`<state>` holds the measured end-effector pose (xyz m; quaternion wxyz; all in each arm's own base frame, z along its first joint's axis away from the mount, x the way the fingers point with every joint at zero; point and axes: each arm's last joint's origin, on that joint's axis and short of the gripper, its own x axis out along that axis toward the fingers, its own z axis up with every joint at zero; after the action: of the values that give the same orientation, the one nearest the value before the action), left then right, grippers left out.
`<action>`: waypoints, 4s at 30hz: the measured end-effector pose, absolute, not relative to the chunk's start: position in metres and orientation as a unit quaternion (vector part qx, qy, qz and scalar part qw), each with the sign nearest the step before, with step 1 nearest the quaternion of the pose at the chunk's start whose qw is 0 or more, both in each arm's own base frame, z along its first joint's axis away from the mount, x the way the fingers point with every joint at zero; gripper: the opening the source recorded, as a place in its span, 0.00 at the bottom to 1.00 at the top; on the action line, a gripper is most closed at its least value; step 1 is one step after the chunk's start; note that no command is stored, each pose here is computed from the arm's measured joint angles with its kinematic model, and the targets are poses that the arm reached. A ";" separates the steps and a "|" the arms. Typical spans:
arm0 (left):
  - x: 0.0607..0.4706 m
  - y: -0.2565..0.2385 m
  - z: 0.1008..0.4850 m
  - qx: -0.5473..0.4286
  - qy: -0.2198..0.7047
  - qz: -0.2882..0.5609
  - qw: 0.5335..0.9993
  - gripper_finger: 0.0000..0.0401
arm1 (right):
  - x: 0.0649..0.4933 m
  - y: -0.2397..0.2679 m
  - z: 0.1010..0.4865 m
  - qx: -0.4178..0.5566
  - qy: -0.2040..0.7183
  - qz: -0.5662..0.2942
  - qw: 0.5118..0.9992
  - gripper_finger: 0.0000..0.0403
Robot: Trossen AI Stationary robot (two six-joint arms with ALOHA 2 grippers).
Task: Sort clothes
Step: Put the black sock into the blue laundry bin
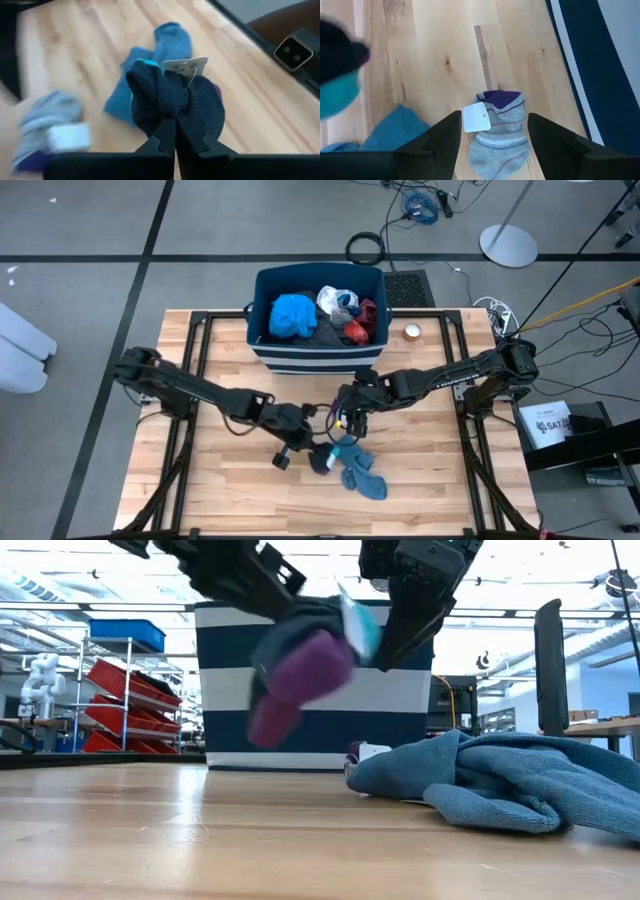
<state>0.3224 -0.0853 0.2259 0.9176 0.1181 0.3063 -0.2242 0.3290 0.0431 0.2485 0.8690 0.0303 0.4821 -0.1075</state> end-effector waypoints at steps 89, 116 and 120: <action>0.189 -0.078 0.331 0.182 0.189 -0.082 0.961 0.01 | 0.409 0.064 0.308 -0.047 0.122 0.121 0.984 0.07; 0.160 -0.061 0.333 0.183 0.228 -0.021 0.956 0.33 | 0.409 0.053 0.302 -0.047 0.154 0.104 0.981 0.01; 0.153 -0.058 0.335 0.172 0.228 -0.019 0.958 0.33 | 0.409 0.047 0.300 -0.037 0.169 0.096 0.980 0.01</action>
<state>0.1527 -0.0576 0.3349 0.9582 0.1717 0.2280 -0.0189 0.4086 0.0468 0.2997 0.9803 -0.0371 0.1689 0.0957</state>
